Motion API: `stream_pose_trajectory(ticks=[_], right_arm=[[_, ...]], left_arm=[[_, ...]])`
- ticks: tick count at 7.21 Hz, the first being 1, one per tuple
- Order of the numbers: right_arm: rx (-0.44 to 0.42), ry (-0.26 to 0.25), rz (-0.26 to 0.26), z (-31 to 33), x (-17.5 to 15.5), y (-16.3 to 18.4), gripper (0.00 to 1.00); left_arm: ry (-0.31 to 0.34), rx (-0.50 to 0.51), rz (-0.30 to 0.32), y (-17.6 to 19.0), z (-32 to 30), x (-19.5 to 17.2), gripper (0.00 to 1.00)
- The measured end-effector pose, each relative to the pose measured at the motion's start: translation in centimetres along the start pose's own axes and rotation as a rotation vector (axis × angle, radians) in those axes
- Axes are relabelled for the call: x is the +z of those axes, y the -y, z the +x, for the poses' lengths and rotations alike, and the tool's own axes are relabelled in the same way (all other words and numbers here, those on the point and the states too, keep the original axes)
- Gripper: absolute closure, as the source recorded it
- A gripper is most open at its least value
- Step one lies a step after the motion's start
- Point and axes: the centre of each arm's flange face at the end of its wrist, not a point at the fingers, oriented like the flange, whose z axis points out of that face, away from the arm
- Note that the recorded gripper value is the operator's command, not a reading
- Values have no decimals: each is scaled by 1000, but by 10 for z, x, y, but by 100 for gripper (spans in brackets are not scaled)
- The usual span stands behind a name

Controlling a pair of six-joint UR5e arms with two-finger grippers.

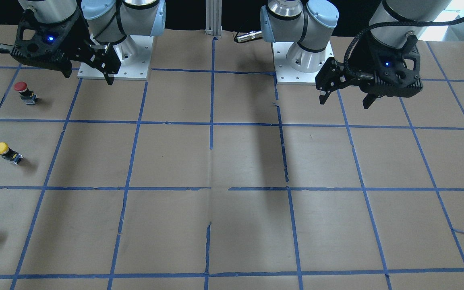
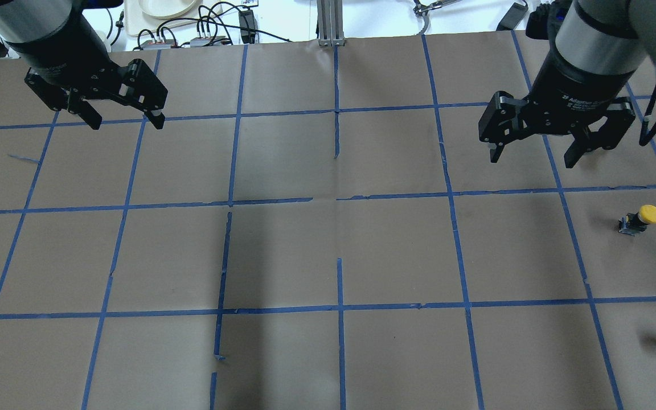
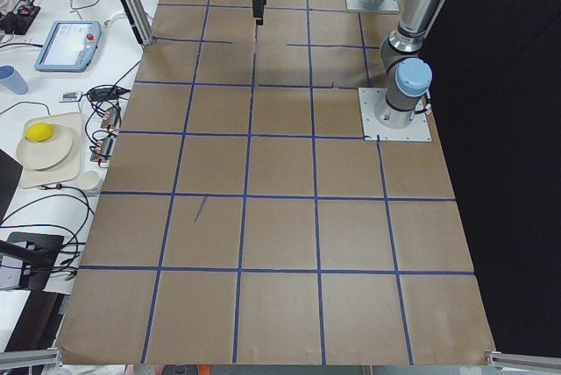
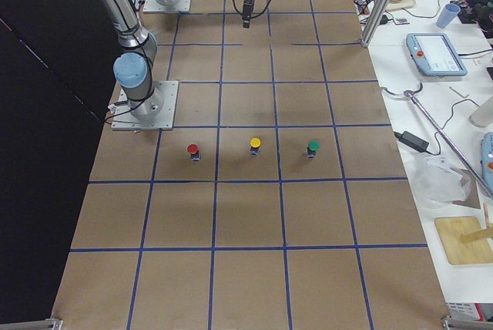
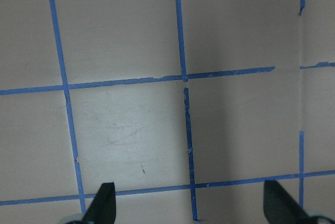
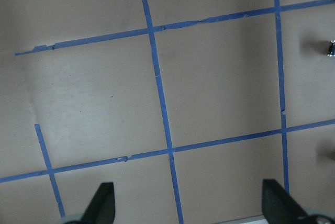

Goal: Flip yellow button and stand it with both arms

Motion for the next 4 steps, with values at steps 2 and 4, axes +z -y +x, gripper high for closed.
stream_pose_trajectory(ticks=[2,4], right_arm=[[9,9,25,3,-6,-1,0],[9,35,23,1,-11,-7,0]], left_arm=[[0,0,0,0,0,0,0],[0,0,0,0,0,0,0]])
